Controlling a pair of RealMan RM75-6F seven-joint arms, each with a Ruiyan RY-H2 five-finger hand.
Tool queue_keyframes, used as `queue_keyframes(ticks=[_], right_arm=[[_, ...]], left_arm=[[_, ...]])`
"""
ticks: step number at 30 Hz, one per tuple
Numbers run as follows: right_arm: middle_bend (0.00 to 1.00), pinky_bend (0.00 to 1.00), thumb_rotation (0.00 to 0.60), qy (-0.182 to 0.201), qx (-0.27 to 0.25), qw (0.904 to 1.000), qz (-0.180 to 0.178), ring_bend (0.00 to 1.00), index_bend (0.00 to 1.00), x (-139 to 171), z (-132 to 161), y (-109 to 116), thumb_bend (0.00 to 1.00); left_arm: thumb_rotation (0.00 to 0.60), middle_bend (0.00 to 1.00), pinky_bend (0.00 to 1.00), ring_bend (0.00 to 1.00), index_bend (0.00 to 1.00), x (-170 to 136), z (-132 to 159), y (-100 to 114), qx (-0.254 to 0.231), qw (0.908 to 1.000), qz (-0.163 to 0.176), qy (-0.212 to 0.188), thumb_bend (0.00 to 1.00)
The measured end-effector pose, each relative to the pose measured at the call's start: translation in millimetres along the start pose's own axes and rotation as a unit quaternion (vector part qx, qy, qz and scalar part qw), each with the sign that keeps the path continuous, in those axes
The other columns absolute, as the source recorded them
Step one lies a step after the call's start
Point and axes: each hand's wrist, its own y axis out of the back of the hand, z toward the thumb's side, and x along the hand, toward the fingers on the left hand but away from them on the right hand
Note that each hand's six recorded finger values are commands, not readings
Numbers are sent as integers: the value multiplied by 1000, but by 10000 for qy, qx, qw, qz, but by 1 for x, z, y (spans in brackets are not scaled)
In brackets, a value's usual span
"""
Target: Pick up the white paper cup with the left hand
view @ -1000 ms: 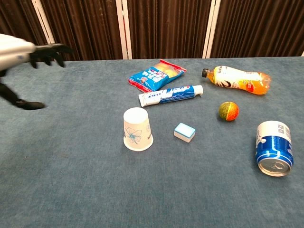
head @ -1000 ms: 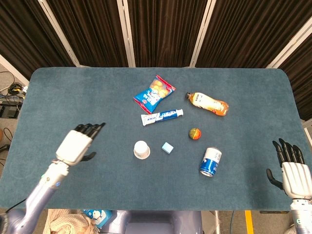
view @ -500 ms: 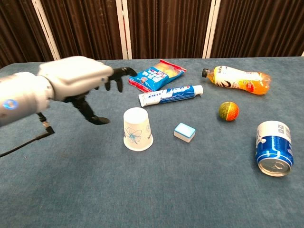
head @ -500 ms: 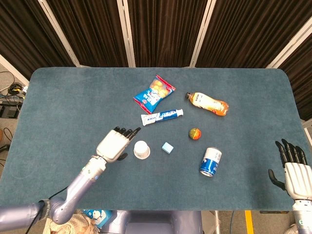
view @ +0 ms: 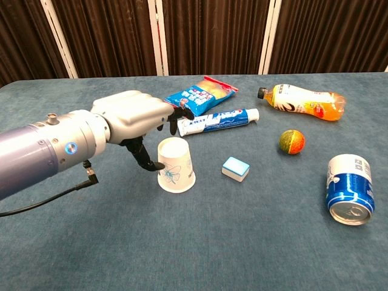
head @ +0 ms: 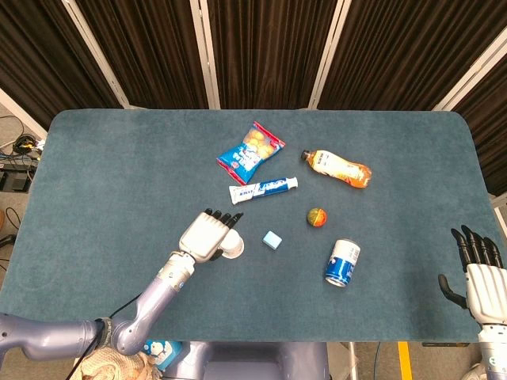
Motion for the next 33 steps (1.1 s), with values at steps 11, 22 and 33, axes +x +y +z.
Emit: queue_keyframes(ticks=[11, 22, 33], right_arm=[[0, 17, 600, 0, 7, 10000, 2, 0, 0, 1, 0, 0, 386], [0, 17, 600, -4, 27, 10000, -6, 0, 0, 1, 0, 0, 386], [0, 17, 600, -8, -7, 10000, -4, 0, 0, 1, 0, 0, 386]], left_arm=[[600, 530, 501, 474, 429, 2, 10, 3, -73, 9998, 148, -107, 304], [600, 518, 503, 474, 417, -2, 7, 24, -58, 9990, 423, -165, 306], [600, 495, 488, 458, 393, 7, 21, 51, -105, 9962, 813, -285, 305]])
